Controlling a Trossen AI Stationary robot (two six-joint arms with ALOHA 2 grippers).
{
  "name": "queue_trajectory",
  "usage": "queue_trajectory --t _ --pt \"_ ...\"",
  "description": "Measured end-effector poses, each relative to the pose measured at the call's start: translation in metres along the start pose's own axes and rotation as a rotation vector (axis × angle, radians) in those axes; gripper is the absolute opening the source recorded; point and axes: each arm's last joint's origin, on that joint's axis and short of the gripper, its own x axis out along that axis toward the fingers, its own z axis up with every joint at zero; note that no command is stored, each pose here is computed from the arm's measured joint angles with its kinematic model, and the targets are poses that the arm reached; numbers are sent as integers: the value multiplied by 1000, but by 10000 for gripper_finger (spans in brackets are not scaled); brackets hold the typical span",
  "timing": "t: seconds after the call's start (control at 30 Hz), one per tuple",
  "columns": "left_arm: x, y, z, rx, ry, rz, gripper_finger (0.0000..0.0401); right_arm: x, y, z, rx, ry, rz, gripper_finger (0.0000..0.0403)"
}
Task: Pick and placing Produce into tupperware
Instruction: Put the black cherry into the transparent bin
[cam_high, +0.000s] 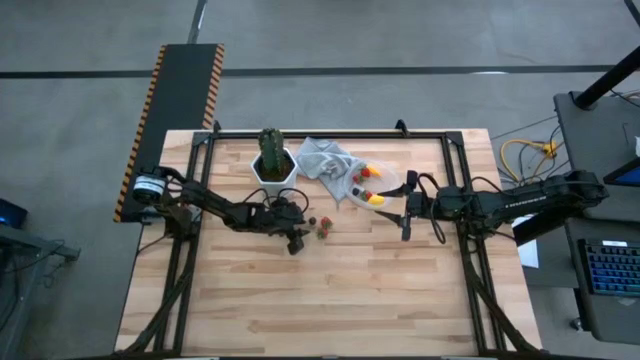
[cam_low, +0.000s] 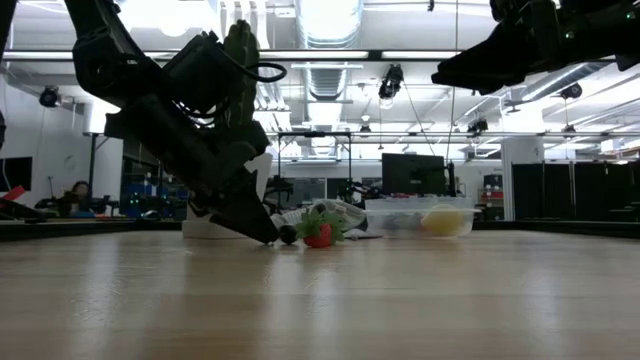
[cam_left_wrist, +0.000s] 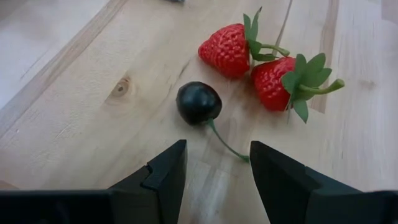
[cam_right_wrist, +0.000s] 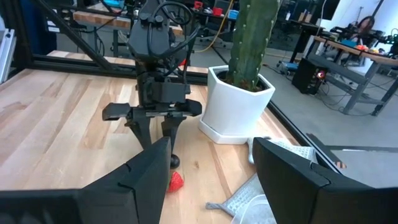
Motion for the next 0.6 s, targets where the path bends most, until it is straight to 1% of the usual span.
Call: queue_trajectory --t 0.13,0.4,0.6 --pt "0 0 0 -1 0 1 158 0 0 0 0 0 0 221" --pt "0 0 0 -28 0 5 117 0 0 0 0 0 0 221" --pt "1 -3 6 -39 -12 -9 111 0 0 0 0 0 0 221"
